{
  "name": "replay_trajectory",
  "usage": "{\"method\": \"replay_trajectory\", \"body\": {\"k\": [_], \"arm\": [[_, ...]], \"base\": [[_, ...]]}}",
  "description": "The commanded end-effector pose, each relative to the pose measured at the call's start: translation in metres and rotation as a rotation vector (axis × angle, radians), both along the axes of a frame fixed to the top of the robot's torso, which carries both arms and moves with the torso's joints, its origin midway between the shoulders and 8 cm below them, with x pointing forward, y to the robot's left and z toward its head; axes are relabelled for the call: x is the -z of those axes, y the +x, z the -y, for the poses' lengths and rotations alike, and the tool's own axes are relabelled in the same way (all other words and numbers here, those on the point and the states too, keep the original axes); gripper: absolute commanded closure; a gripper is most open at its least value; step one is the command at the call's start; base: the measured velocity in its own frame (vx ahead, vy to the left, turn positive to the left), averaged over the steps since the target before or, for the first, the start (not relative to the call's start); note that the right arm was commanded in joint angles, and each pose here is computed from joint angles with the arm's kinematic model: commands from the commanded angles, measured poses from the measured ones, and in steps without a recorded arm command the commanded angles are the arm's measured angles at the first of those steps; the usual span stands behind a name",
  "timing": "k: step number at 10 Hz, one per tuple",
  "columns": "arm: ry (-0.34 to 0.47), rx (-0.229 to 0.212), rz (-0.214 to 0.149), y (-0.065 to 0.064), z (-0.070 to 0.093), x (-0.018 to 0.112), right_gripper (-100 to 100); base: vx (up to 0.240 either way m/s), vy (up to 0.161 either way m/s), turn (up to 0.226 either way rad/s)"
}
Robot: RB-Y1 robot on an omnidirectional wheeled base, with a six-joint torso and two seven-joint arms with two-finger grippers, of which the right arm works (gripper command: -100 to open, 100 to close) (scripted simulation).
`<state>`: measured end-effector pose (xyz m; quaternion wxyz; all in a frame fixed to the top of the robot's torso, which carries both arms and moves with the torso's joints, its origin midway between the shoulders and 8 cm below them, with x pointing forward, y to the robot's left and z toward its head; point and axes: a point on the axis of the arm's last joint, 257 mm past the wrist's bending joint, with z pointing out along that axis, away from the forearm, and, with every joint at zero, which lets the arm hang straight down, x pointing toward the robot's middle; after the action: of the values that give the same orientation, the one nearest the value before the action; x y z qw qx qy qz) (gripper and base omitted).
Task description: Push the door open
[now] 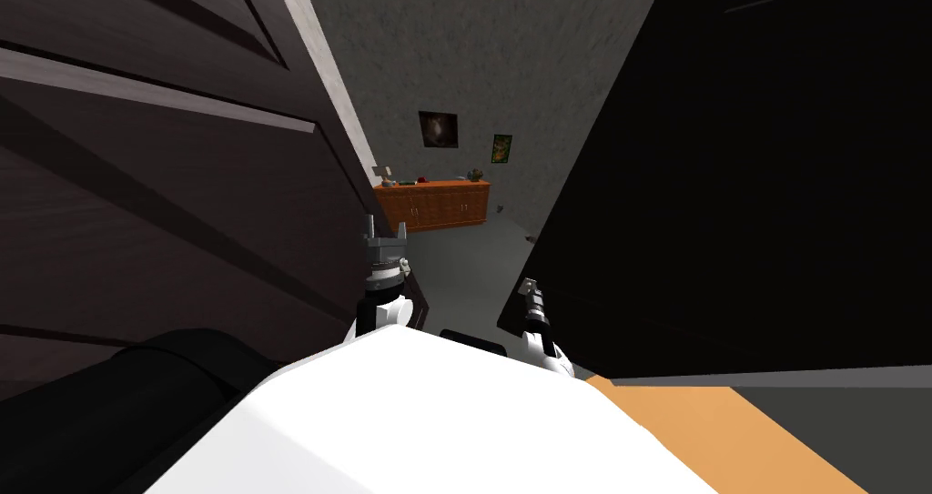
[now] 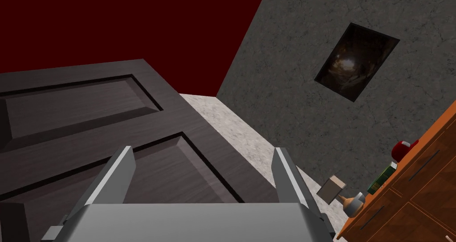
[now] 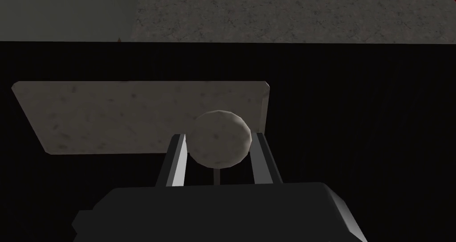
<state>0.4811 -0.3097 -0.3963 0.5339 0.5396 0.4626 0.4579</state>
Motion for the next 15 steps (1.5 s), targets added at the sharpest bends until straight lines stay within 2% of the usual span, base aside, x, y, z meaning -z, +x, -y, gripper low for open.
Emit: {"method": "replay_trajectory", "body": {"k": [1, 7, 9, 10, 15], "arm": [[-0.006, 0.025, 0.013, 0.003, 0.008, -0.006, 100], [-0.003, 0.107, 0.011, 0.000, 0.020, -0.005, 100], [-0.003, 0.111, 0.002, -0.003, 0.023, -0.002, 100], [-0.007, 0.133, 0.007, -0.004, 0.034, -0.004, 100], [-0.010, 0.205, 0.009, -0.012, 0.065, -0.005, 100]], "base": [[0.193, 0.047, -0.073], [0.206, 0.049, -0.091], [0.139, 0.024, -0.041], [0.127, 0.015, -0.032], [0.206, 0.033, -0.047]]}}
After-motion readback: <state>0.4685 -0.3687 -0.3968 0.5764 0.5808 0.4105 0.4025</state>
